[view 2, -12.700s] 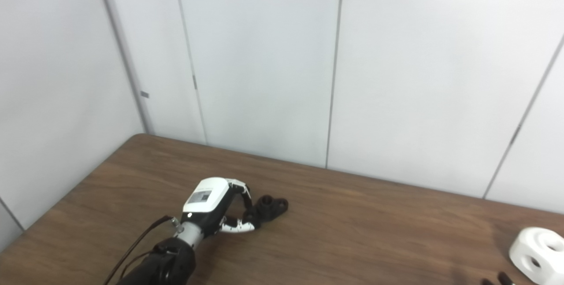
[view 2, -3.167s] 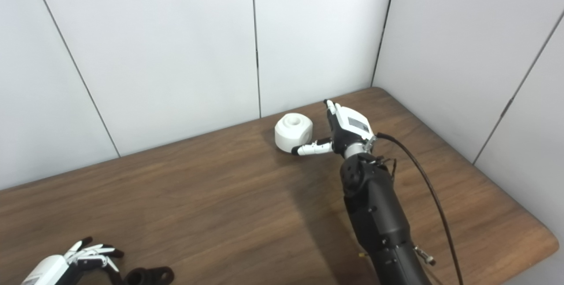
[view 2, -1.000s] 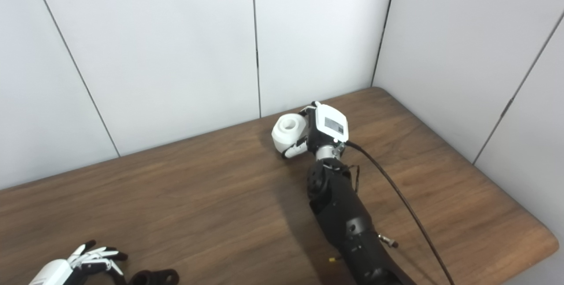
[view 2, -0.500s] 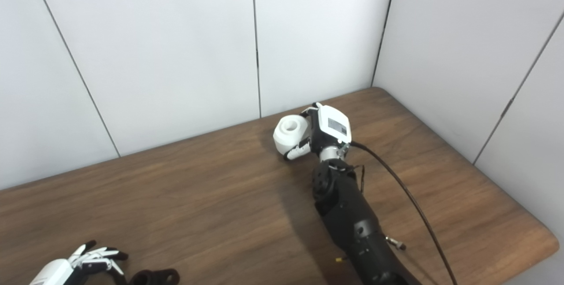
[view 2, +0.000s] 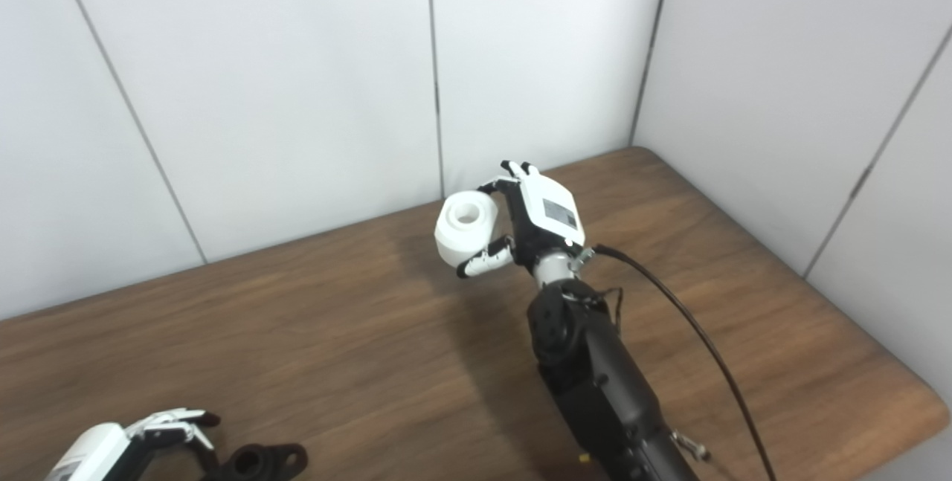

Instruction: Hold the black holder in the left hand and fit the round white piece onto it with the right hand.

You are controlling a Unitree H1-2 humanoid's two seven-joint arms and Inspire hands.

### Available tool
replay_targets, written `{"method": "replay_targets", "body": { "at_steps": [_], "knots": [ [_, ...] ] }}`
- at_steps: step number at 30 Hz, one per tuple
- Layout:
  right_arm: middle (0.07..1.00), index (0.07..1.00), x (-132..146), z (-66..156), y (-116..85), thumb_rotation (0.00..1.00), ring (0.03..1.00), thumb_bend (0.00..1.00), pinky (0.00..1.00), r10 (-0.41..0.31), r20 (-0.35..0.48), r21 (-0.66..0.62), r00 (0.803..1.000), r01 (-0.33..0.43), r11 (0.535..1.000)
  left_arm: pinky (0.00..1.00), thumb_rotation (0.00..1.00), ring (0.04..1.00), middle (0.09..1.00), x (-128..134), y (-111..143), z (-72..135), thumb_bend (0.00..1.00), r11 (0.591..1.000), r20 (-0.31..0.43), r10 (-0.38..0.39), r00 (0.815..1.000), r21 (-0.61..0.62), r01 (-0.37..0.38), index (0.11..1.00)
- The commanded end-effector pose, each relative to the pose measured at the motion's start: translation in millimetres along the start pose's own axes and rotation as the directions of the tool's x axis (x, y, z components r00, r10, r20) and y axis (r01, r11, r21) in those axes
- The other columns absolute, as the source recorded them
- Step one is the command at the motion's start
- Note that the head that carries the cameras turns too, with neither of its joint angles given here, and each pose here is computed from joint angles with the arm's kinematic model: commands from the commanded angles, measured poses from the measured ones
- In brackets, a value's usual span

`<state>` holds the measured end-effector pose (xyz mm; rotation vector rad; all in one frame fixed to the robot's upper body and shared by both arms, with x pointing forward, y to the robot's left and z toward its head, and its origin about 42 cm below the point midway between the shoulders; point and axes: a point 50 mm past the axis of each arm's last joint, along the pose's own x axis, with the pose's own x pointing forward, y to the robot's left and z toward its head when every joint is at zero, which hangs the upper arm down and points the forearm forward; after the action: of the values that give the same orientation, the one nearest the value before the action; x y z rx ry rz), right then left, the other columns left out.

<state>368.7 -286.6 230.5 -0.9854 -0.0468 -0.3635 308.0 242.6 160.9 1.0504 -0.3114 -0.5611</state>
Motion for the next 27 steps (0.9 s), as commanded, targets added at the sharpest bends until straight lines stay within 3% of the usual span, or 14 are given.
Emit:
{"method": "replay_targets", "body": {
  "at_steps": [1,7,12,15,20,27],
  "knots": [
    [0.921,0.479,-4,20,-16,0.14,0.965,0.51,0.79,-0.044,0.081,0.018,0.996,0.042,0.999,0.80,0.04,0.832,0.785,5,6,9,0.51,1.000,0.026,0.002,1.000,0.017,-0.002,0.482],
    [0.927,0.479,-31,42,-24,0.14,0.973,0.51,0.84,0.009,0.187,0.067,0.982,-0.022,0.998,0.77,0.04,0.839,0.795,9,2,13,0.52,1.000,0.018,-0.006,1.000,0.017,0.006,0.482],
    [0.924,0.479,-59,65,-23,0.14,0.971,0.51,0.82,0.068,0.280,0.102,0.958,-0.100,0.990,0.79,0.04,0.850,0.806,12,-3,13,0.52,1.000,0.012,-0.006,1.000,0.030,0.005,0.482],
    [0.921,0.479,-71,77,-22,0.15,0.960,0.51,0.77,0.097,0.305,0.126,0.947,-0.141,0.982,0.82,0.04,0.868,0.815,14,-4,13,0.52,0.999,0.010,-0.006,1.000,0.034,0.005,0.483],
    [0.926,0.478,-89,93,-13,0.14,0.970,0.51,0.78,0.150,0.338,0.150,0.929,-0.211,0.966,0.90,0.04,0.887,0.825,16,-6,13,0.52,1.000,-0.001,-0.002,1.000,0.024,0.002,0.482],
    [0.935,0.478,-110,109,-3,0.14,0.979,0.51,0.84,0.229,0.380,0.159,0.896,-0.307,0.938,0.93,0.04,0.892,0.832,21,-10,16,0.52,1.000,-0.009,0.011,1.000,0.002,-0.011,0.482]
  ]
}}
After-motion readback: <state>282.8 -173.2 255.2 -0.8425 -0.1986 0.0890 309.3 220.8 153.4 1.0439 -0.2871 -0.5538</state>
